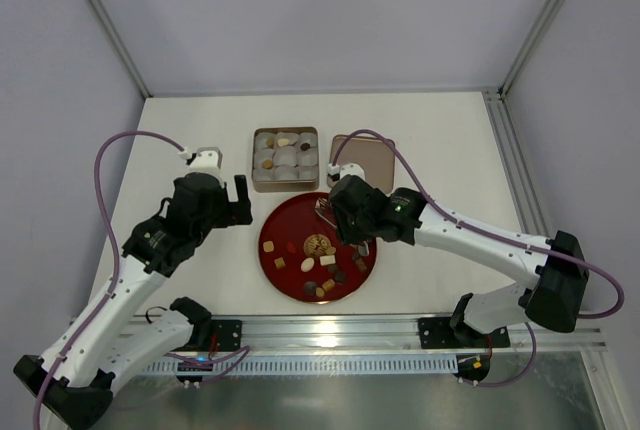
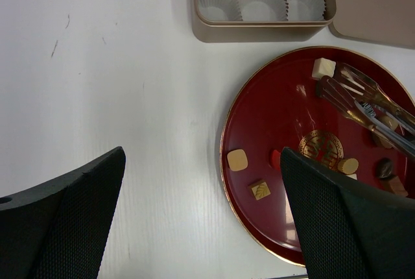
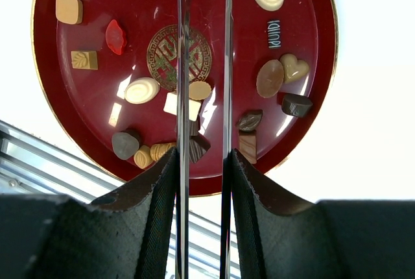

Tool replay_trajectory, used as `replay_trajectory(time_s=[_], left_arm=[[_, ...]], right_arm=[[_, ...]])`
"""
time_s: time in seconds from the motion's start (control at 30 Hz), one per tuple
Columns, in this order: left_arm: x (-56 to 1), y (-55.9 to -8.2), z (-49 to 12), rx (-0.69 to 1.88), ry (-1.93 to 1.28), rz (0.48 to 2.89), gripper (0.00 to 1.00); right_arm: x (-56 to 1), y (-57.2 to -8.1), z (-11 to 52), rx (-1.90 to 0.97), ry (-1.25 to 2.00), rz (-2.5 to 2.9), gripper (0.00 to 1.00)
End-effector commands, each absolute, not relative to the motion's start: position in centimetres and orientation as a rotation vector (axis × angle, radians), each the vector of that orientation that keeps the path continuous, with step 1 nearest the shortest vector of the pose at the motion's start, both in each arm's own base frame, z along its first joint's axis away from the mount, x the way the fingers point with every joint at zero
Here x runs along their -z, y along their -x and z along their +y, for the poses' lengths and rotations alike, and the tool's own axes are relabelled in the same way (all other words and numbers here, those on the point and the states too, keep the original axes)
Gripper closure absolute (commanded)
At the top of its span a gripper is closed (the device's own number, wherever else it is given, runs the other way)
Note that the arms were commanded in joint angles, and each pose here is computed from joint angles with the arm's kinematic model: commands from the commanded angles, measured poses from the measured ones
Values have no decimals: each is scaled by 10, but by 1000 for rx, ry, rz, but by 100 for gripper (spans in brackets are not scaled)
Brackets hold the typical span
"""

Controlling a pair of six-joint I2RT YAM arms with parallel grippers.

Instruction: Pack the chocolate

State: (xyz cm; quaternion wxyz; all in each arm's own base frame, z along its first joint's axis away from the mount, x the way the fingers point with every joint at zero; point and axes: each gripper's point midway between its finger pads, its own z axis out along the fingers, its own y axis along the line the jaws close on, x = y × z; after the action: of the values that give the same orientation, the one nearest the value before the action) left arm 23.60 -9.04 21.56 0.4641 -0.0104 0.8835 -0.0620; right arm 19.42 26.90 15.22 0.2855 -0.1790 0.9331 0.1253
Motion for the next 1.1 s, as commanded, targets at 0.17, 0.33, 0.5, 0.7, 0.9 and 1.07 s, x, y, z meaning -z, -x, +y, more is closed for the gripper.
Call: replay_trajectory(time_s=[0.17, 0.33, 0.5, 0.7, 0.9, 1.07], left_arm=[[-223, -239, -90, 165, 36, 2129, 0], [-223, -238, -90, 165, 36, 2129, 0], [-223, -239, -90, 161, 35, 2131, 0], [-223, -239, -89, 158, 32, 2130, 0], [-223, -239, -89, 158, 35, 2129, 0], [-223, -239, -89, 157, 34, 2129, 0]], right_arm=[[-151, -200, 271, -320, 443, 2485, 60], [-146, -201, 268, -297, 436, 2494, 59], [-142, -201, 270, -299, 439, 2499, 58], [-137, -202, 273, -300, 453, 2506, 59], [-133, -202, 276, -303, 461, 2511, 62], [-132, -202, 275, -295, 464, 2514, 66]])
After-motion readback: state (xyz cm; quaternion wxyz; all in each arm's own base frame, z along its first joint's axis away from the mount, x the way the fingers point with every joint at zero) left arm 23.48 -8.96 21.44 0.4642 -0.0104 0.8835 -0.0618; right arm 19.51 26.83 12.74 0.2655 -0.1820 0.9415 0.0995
